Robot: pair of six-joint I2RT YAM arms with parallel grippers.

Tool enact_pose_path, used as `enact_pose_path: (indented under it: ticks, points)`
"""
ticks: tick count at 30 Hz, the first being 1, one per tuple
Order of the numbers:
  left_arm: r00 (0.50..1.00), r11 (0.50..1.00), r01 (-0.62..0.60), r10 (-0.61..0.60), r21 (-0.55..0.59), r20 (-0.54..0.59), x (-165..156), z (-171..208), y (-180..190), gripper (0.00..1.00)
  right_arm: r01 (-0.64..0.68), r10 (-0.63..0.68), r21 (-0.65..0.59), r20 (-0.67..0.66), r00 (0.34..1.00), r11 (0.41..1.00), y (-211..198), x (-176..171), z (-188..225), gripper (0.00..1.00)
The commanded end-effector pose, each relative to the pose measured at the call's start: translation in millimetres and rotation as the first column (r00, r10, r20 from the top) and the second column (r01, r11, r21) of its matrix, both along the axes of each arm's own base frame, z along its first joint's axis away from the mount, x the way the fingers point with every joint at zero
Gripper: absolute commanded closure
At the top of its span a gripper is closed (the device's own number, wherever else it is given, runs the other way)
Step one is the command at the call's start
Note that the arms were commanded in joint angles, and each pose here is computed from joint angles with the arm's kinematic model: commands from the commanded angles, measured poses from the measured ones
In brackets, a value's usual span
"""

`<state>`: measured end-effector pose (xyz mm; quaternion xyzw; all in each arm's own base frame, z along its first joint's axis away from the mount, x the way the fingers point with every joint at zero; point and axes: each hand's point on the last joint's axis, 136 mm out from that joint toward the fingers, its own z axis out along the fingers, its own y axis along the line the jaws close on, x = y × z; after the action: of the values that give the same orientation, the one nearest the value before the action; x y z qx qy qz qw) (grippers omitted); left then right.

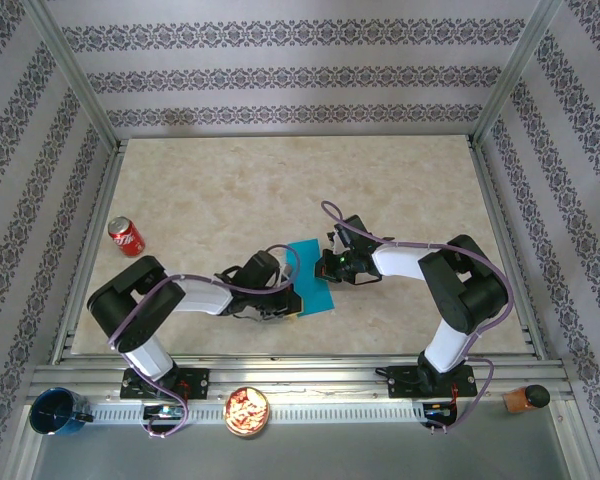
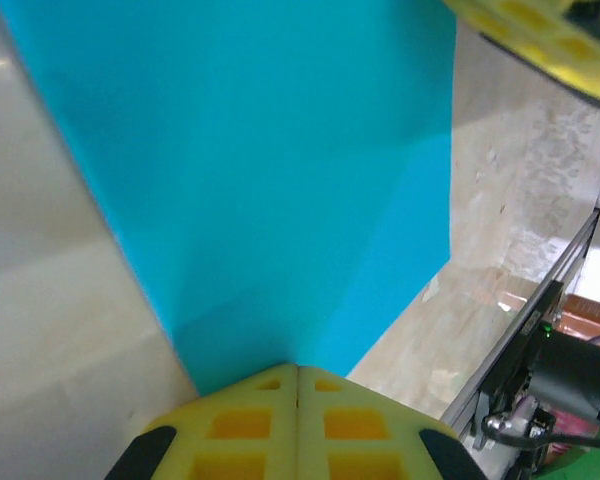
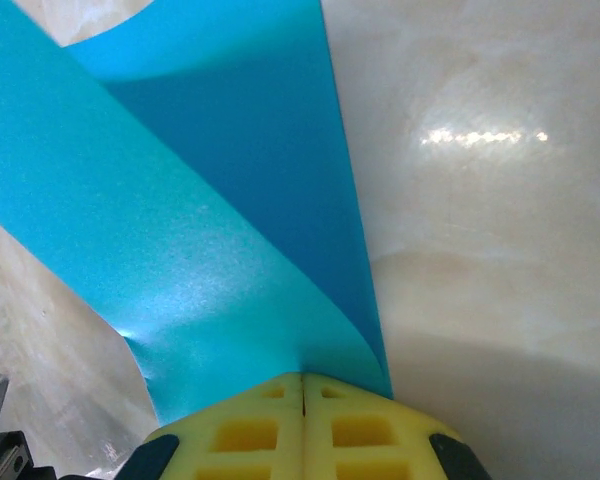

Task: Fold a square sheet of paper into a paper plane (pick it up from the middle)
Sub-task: First fold the square sheet of paper in half at the center of the table.

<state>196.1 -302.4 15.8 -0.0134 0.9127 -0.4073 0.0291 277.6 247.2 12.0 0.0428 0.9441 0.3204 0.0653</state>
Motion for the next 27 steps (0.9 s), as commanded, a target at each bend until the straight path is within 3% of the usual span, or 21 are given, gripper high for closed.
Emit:
enact_pose_path:
  ticks: [1, 6, 9, 15, 21, 27]
  points:
    - [0.994, 0.991, 0.033, -0.019, 0.132, -0.11, -43, -34, 31, 0.97, 0.032, -0.065, -0.223, -0.141, 0.988, 0.974, -44, -36, -48, 1.0]
    - [0.994, 0.981, 0.091, -0.079, 0.17, -0.078, -51, -26, 28, 0.97, 0.033, -0.067, -0.225, -0.142, 0.988, 0.974, -44, -36, -48, 1.0]
    - [0.994, 0.962, 0.104, -0.11, 0.253, 0.008, -44, -11, 27, 0.97, 0.032, -0.066, -0.226, -0.141, 0.988, 0.974, -44, -37, -47, 1.0]
    - [0.981, 0.984, 0.005, -0.039, 0.179, 0.189, -3, 50, 20, 0.96, 0.028, -0.061, -0.224, -0.143, 0.988, 0.974, -44, -37, -46, 1.0]
    - [0.982, 0.997, -0.043, 0.03, 0.064, 0.188, 53, 73, 13, 0.95, 0.029, -0.06, -0.216, -0.141, 0.988, 0.976, -43, -36, -44, 1.0]
    - [0.988, 0.998, -0.052, 0.045, 0.042, 0.149, 88, 59, 2, 0.95, 0.021, -0.051, -0.211, -0.14, 0.989, 0.977, -41, -36, -43, 1.0]
